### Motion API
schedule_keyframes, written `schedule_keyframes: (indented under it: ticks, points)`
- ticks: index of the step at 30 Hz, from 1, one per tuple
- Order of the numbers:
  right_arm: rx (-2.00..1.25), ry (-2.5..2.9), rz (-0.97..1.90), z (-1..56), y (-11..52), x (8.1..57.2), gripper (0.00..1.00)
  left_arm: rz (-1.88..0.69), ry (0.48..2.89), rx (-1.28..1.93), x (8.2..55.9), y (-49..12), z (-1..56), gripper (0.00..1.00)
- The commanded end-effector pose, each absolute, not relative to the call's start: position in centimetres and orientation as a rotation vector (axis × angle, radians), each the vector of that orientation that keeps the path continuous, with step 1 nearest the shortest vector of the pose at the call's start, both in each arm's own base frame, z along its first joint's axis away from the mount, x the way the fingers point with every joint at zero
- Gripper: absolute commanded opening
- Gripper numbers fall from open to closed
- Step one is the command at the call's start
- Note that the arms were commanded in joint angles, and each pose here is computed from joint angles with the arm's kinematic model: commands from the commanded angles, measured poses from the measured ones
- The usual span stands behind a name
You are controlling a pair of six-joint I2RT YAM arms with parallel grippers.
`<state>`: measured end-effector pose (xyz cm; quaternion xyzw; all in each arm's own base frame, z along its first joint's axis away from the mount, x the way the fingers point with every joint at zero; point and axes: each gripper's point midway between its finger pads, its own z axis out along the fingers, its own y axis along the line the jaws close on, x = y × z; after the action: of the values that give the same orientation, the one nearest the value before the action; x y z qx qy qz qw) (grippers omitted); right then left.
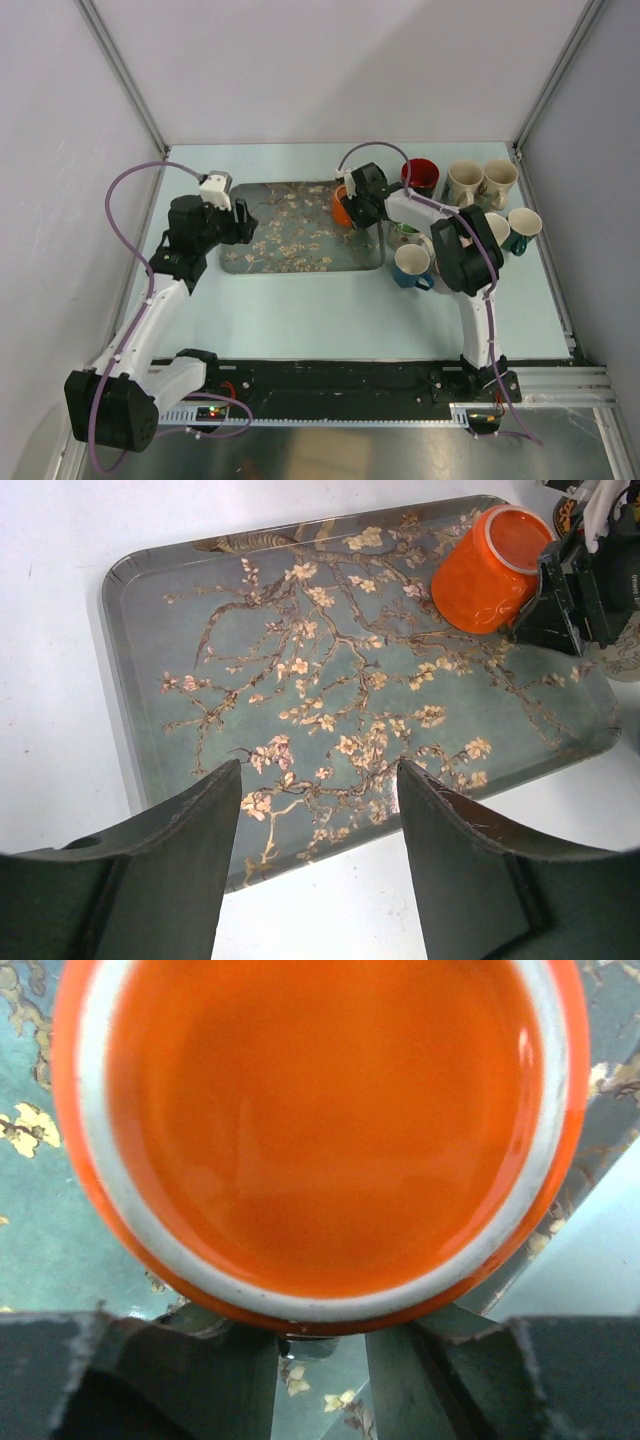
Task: Turn the mug right side up
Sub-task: Turn over the cup on the tray.
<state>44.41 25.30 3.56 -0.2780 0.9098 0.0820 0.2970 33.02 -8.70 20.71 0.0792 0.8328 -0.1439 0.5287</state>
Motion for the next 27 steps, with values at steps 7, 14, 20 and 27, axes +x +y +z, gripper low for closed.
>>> schedule_keyframes:
  ticks: [7, 14, 20, 27]
  points:
    - [-0.871, 2.342, 0.337, 4.5, 26.5, 45.7, 0.03, -0.318, 1.921, 0.281, 33.8, -8.8, 23.3, 0.68]
    - [-0.937, 2.233, 0.789, 13.6, 28.0, 43.0, 0.0, -0.237, 1.74, 0.702, 33.0, -11.6, 25.5, 0.7]
    - [-0.926, 2.082, 1.467, 22.2, 27.6, 36.1, 0.0, 0.0, 1.345, 1.237, 31.0, -15.5, 27.2, 0.72]
    - [-0.779, 2.029, 2.016, 26.2, 27.4, 30.5, 0.0, 0.172, 0.942, 1.418, 30.9, -19.5, 28.3, 0.76]
